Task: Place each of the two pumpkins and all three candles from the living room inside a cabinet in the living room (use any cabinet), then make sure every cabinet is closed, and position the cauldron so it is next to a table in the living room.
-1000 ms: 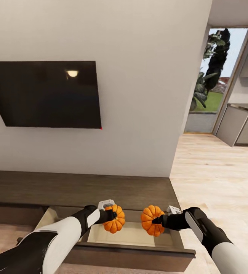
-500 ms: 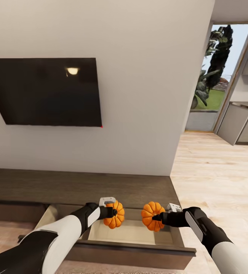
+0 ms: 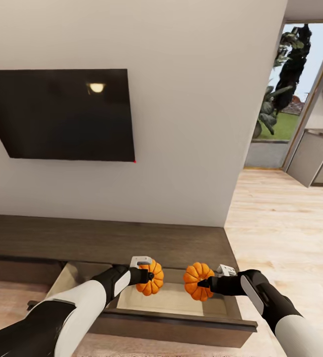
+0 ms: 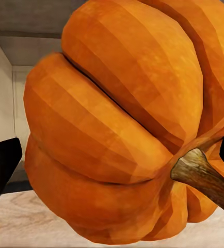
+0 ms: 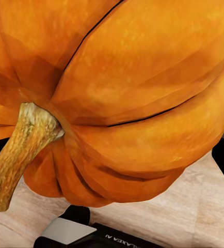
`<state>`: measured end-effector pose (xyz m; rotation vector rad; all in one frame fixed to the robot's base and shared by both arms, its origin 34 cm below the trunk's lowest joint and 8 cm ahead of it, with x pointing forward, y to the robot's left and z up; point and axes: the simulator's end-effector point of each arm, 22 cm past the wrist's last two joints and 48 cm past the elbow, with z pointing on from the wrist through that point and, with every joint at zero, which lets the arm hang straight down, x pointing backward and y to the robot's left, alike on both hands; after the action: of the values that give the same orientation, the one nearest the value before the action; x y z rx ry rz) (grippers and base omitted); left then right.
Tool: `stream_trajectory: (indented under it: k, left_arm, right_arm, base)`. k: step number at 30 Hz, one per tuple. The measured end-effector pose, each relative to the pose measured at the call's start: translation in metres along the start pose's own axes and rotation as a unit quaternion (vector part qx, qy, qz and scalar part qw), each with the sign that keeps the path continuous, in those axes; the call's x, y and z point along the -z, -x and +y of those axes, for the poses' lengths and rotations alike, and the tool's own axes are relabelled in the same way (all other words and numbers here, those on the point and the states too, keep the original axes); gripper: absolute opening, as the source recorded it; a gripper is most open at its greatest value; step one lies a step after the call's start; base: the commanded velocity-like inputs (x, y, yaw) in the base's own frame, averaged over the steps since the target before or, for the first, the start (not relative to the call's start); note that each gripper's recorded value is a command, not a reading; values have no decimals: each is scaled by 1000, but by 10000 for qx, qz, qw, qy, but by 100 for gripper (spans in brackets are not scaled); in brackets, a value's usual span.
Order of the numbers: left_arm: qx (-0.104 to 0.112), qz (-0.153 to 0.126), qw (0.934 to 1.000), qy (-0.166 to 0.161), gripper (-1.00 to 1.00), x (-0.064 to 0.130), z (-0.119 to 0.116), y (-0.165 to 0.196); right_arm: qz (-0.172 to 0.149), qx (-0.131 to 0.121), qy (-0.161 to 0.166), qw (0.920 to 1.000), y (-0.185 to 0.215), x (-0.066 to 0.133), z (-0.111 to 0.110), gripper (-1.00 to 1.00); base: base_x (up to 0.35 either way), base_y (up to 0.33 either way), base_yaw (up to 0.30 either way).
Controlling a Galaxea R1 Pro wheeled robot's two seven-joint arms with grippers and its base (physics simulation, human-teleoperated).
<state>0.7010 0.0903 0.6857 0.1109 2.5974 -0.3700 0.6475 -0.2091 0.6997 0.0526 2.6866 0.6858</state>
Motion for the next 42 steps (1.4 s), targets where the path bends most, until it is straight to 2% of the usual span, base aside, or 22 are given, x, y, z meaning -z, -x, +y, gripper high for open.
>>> stream_trajectory:
  k: [8, 10, 15, 22, 31, 42]
  left_arm:
    - [16, 59, 10000, -17, -100, -4, 0, -5]
    - [42, 60, 9999, -112, -100, -4, -4, -6]
    - [24, 65, 9998, -173, -100, -5, -6, -6]
    - [25, 65, 9998, -188, -100, -5, -7, -6]
    - [22, 70, 9998, -185, -100, -5, -7, -6]
    - [38, 148, 9997, -184, -100, -25, -1, -22]
  right_arm:
    - [57, -20, -9, 10000, -5, -4, -2, -100]
    - [56, -32, -3, 10000, -5, -5, -2, -100]
    - [59, -42, 2, 10000, -5, -5, -2, -100]
    - [62, -27, -15, 10000, -5, -5, -3, -100]
    - [68, -41, -5, 10000, -5, -6, -3, -100]
    - [142, -63, -22, 9999, -17, -25, -15, -100]
  base:
    - [248, 0, 4]
    - [120, 0, 0]
    - [40, 0, -13]
    - [4, 0, -191]
    - [0, 0, -2]
    - [0, 0, 83]
